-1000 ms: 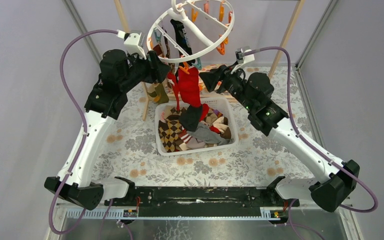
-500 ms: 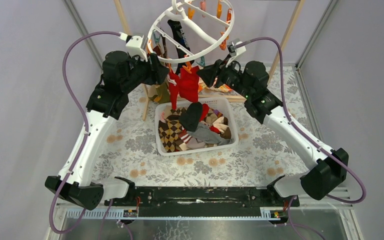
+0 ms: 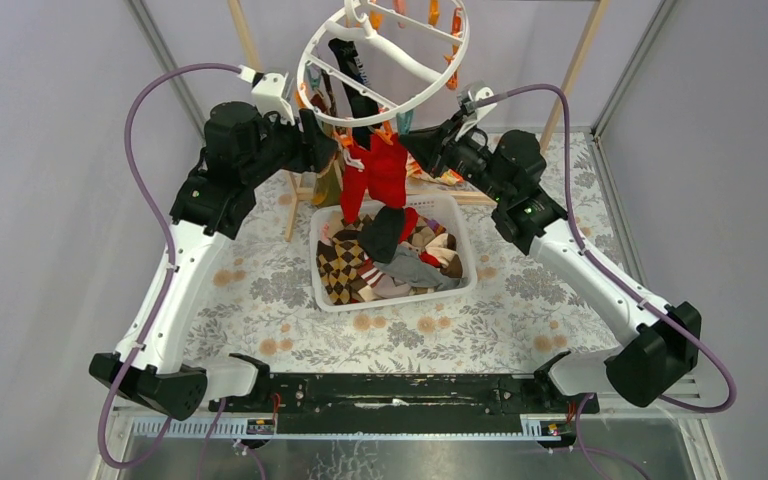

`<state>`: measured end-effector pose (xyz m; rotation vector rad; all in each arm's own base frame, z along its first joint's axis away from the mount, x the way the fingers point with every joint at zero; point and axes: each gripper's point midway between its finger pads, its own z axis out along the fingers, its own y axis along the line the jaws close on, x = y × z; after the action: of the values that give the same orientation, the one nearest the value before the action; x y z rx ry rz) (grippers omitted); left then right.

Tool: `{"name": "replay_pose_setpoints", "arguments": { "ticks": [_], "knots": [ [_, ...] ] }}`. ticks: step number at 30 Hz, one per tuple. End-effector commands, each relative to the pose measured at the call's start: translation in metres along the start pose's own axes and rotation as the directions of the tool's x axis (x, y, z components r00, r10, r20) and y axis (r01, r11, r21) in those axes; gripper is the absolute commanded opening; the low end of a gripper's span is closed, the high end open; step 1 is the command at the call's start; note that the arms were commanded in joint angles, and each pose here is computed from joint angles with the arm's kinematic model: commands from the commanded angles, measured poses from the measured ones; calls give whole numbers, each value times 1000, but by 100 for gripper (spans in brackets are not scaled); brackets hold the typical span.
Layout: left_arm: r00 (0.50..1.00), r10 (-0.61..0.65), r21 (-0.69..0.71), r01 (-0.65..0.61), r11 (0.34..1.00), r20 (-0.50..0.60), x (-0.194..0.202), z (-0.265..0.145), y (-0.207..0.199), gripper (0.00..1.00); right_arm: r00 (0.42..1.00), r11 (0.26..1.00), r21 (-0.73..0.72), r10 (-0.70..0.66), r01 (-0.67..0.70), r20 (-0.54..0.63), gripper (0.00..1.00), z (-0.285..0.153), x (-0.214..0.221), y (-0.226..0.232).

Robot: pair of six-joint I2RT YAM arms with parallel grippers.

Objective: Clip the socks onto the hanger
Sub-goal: Open the clamp at the hanger.

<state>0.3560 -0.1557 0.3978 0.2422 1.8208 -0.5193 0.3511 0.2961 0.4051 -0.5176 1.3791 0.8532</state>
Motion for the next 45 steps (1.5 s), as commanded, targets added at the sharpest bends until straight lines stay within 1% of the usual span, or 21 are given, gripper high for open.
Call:
{"name": "replay_pose_setpoints", "arguments": {
  "ticks": [1, 4, 9, 13, 20, 27, 32, 35, 40, 43, 45],
  "knots": [
    [999, 6, 34, -7, 999, 40, -20, -11, -10, 63, 994, 997, -57, -52, 58, 101, 12, -10, -34, 15],
    [999, -1, 46, -1, 999, 39, -23, -15, -13, 63, 994, 997, -65, -40, 47, 98, 7, -11, -33, 18],
    [999, -20, 78, 17, 997, 34, -26, -23, -22, 65, 995, 996, -67, -50, 55, 87, 3, -9, -29, 33],
    [998, -55, 128, 51, 990, 25, -31, -31, -34, 67, 995, 995, -59, -76, 80, 62, 0, 1, -17, 53],
    [995, -97, 209, 93, 974, 11, -38, -43, -53, 78, 997, 996, -64, -57, 61, 56, 0, 16, -2, 81],
    [991, -129, 242, 133, 961, -35, -33, -31, -58, 79, 998, 996, -78, -26, 30, 51, 0, 32, 6, 95],
    [988, -142, 250, 151, 956, -51, -34, -22, -59, 75, 998, 996, -81, -16, 21, 56, 0, 37, 6, 101],
    [988, -142, 247, 152, 957, -58, -32, -17, -58, 71, 998, 996, -86, -10, 15, 60, 0, 38, 5, 103],
    [987, -145, 238, 156, 959, -62, -28, -14, -55, 60, 998, 996, -90, 2, 3, 59, 0, 37, 6, 104],
    [988, -145, 225, 153, 962, -50, -29, -11, -52, 51, 998, 994, -105, 18, -12, 55, 0, 38, 7, 107],
    [988, -145, 226, 151, 962, -45, -30, -10, -52, 44, 998, 993, -116, 43, -37, 52, 2, 37, 8, 110]
  ]
}}
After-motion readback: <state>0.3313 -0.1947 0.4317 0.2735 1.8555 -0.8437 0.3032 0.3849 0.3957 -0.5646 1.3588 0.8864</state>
